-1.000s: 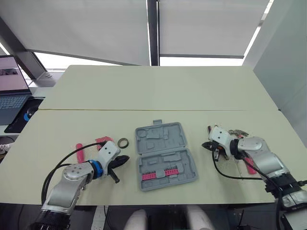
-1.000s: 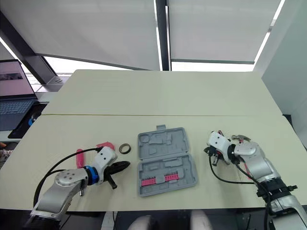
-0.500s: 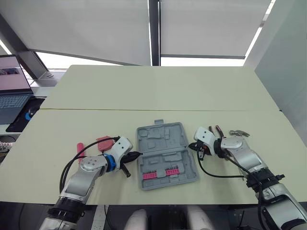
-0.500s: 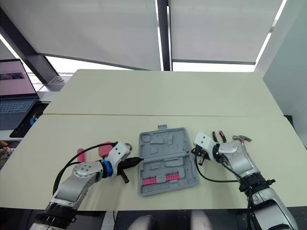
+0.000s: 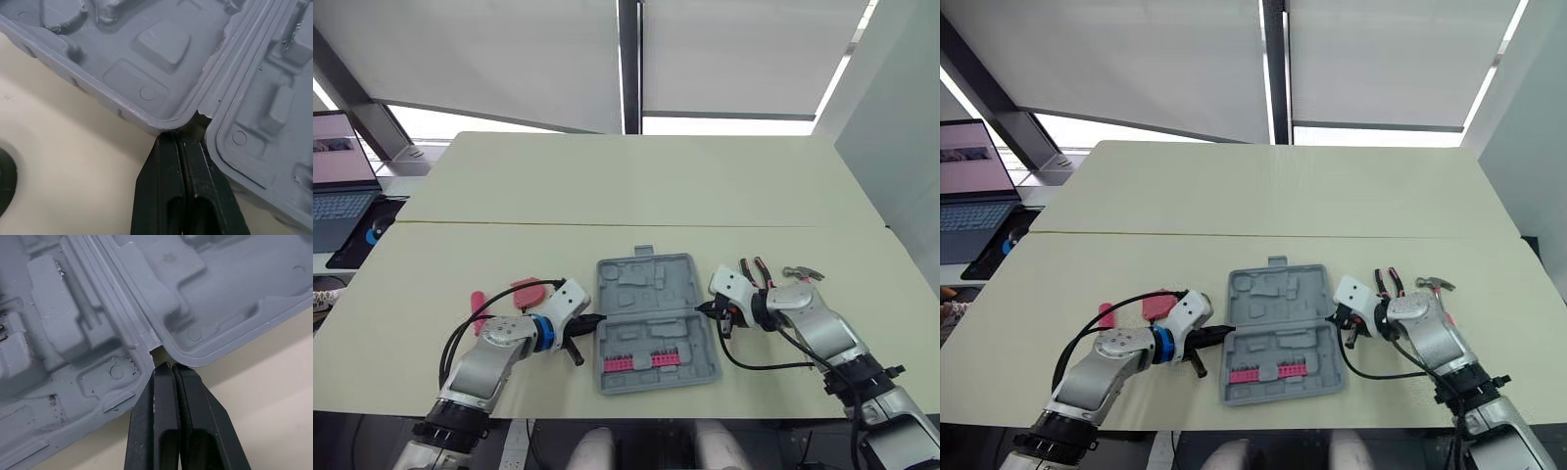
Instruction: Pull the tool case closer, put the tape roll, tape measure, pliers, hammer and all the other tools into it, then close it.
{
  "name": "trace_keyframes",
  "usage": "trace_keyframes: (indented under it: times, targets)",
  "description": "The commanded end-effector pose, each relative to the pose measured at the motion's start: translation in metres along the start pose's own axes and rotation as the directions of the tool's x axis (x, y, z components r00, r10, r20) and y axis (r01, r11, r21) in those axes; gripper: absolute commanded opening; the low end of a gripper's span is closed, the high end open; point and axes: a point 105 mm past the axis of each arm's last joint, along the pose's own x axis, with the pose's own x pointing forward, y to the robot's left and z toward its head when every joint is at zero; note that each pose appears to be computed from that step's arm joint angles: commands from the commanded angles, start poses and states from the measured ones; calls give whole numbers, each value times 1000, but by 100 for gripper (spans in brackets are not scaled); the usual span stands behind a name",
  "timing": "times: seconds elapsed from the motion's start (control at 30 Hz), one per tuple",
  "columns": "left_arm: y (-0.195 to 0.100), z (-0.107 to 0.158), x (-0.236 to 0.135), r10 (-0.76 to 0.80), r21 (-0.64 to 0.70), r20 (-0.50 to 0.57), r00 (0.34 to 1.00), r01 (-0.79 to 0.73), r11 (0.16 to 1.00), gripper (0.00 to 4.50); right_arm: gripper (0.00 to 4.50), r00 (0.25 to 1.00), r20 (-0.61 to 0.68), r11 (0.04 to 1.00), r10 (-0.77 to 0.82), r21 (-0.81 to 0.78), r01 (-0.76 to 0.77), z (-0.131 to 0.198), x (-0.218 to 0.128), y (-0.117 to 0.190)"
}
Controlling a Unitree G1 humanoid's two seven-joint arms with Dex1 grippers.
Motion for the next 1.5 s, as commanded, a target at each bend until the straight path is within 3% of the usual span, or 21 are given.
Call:
trace_keyframes:
  times: [0.03, 0.5, 1.07, 1.5]
  targets:
    - [-18, 12, 8, -97, 39, 27, 995, 96, 995, 0, 2, 996, 67, 998, 51, -25, -50, 18, -3, 16]
    - [-38, -1, 3, -230, 82, -63, 971, 235, 969, 0, 2, 994, 9, 993, 113, 27, -113, -4, -14, 49]
    - [-50, -23, -19, -205, 48, -104, 973, 211, 976, 0, 2, 975, -19, 975, 220, 30, -219, -14, -14, 77]
    - [-55, -26, -22, -204, 44, -112, 973, 210, 977, 0, 2, 973, -24, 972, 232, 37, -231, -17, -14, 81]
